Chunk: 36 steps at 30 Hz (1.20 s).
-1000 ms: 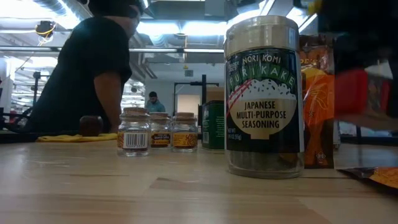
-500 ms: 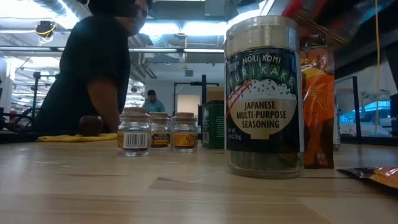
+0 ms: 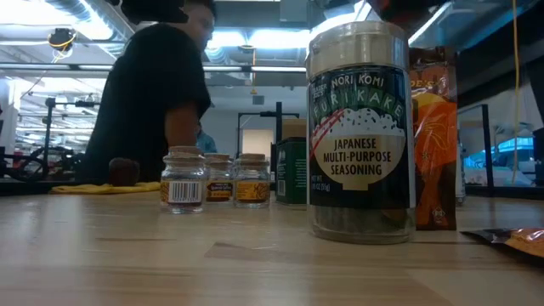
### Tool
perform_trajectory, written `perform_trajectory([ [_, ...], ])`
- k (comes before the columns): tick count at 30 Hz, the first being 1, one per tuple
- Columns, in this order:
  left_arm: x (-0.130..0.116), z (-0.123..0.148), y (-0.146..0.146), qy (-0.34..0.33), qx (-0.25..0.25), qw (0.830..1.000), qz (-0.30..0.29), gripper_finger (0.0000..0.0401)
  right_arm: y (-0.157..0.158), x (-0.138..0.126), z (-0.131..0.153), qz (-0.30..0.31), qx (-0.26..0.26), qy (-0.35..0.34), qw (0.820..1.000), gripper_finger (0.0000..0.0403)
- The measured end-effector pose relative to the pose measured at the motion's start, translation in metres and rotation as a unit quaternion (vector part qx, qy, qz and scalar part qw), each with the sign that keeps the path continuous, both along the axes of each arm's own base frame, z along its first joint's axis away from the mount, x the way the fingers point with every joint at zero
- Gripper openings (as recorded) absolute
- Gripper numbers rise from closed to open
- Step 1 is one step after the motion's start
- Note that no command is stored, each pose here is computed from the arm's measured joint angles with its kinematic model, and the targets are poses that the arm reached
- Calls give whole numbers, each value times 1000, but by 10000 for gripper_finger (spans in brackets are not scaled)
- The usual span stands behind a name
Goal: Shelf spices
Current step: Put the red seasoning can on the shelf and align it with the other red seasoning can
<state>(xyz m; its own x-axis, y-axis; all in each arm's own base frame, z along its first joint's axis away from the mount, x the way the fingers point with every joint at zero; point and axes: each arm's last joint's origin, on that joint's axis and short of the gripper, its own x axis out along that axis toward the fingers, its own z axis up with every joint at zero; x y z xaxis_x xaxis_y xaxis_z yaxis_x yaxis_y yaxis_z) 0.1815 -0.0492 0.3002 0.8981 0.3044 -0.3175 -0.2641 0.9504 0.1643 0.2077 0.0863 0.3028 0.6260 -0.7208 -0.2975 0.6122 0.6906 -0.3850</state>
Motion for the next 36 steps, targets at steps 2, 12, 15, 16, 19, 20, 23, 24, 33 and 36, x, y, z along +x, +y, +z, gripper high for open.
perform_trajectory([
  [2,0,0,0,1,3,1000,-1,249,-10,-3,-8,-37,3,-32,999,295],
  [12,1,3,0,-11,15,1000,-7,249,-56,-12,-64,-199,21,-183,962,295],
  [15,1,3,0,-9,18,1000,-8,249,-67,-9,-76,-227,26,-198,953,295],
  [16,1,3,0,-9,18,1000,-8,249,-71,-8,-79,-234,29,-200,951,295],
  [19,1,3,0,-9,17,1000,-8,249,-85,-2,-83,-243,52,-192,949,295],
  [20,1,3,0,-9,17,1000,-8,249,-89,0,-84,-241,59,-182,952,295],
  [23,1,3,0,-9,18,1000,-8,249,-104,8,-82,-219,84,-172,957,295],
  [24,1,3,0,-9,17,1000,-8,249,-108,11,-80,-211,84,-178,957,295],
  [33,1,2,0,-5,15,1000,-7,249,-133,8,-88,-213,53,-235,947,295],
  [36,1,2,0,-5,15,1000,-6,249,-138,-3,-109,-210,50,-258,941,295],
])
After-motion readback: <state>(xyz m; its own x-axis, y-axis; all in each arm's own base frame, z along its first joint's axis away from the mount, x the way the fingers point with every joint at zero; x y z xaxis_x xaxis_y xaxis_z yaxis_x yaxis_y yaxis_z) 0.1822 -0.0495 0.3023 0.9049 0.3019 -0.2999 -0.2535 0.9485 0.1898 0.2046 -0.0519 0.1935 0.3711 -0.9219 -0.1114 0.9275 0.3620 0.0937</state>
